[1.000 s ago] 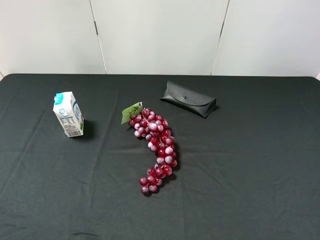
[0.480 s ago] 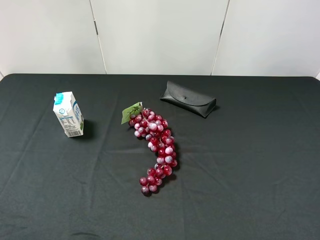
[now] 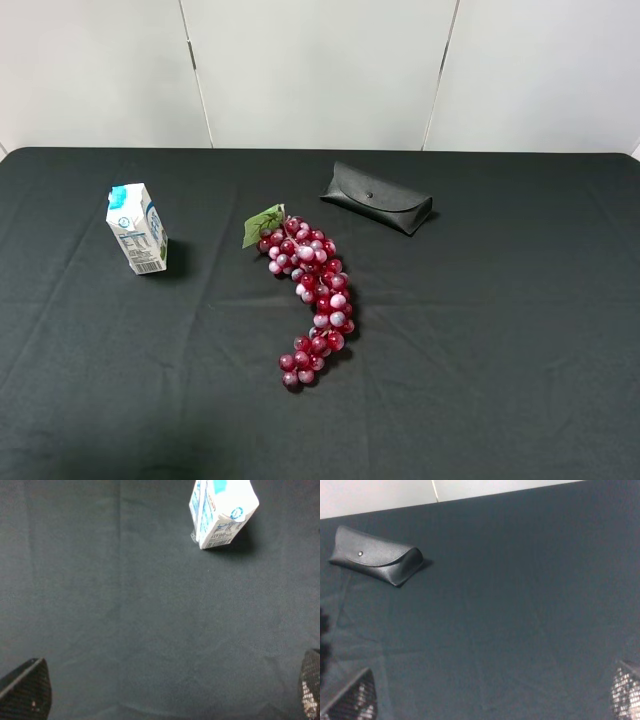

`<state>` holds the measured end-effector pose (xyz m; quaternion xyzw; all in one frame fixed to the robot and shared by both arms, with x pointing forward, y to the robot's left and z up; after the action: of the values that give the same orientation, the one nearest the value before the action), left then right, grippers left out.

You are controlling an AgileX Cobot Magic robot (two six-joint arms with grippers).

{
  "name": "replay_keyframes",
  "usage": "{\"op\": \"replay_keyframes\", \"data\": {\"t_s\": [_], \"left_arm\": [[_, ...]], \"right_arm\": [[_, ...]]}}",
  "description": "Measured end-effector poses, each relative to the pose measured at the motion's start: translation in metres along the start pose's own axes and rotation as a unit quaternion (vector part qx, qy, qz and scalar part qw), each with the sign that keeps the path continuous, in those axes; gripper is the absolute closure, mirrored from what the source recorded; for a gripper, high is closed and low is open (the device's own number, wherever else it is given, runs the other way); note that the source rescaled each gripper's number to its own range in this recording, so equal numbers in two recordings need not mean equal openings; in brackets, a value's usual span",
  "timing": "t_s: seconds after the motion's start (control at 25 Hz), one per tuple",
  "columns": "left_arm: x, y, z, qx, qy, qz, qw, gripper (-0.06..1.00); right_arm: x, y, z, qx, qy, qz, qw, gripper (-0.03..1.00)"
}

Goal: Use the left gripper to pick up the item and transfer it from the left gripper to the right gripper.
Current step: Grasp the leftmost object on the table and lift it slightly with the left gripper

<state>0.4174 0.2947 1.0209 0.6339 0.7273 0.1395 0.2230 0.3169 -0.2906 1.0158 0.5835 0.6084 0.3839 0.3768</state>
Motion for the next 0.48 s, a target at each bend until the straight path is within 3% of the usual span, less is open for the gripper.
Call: {"op": "replay_keyframes", "data": {"t_s": [0.28,0.48], "left_arm": [[-0.018,0.031,0.067,0.082,-0.007,0.018,0.996,-0.06],[-0.039,0.045,0.11,0.117,0.017,0.025,0.993,-0.06]], "right_arm": [[0.0,0.0,0.0,0.0,0.0,0.0,1.0,-0.03],[0.0,0.0,0.0,0.0,0.0,0.0,1.0,-0.03]]}}
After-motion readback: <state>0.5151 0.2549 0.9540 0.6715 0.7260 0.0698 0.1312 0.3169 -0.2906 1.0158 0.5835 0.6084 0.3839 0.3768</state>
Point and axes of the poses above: a point on each arm's last joint axis where the gripper is mounted, z pointing out along that axis toward the gripper, x along the wrist's bending axis when the last joint is at zero, y = z × x, the point moved 9 cm from there along z, pointing out along that axis toward the gripper, and after that the axes turned 6 degrees about -z, right-handed, at the moved point
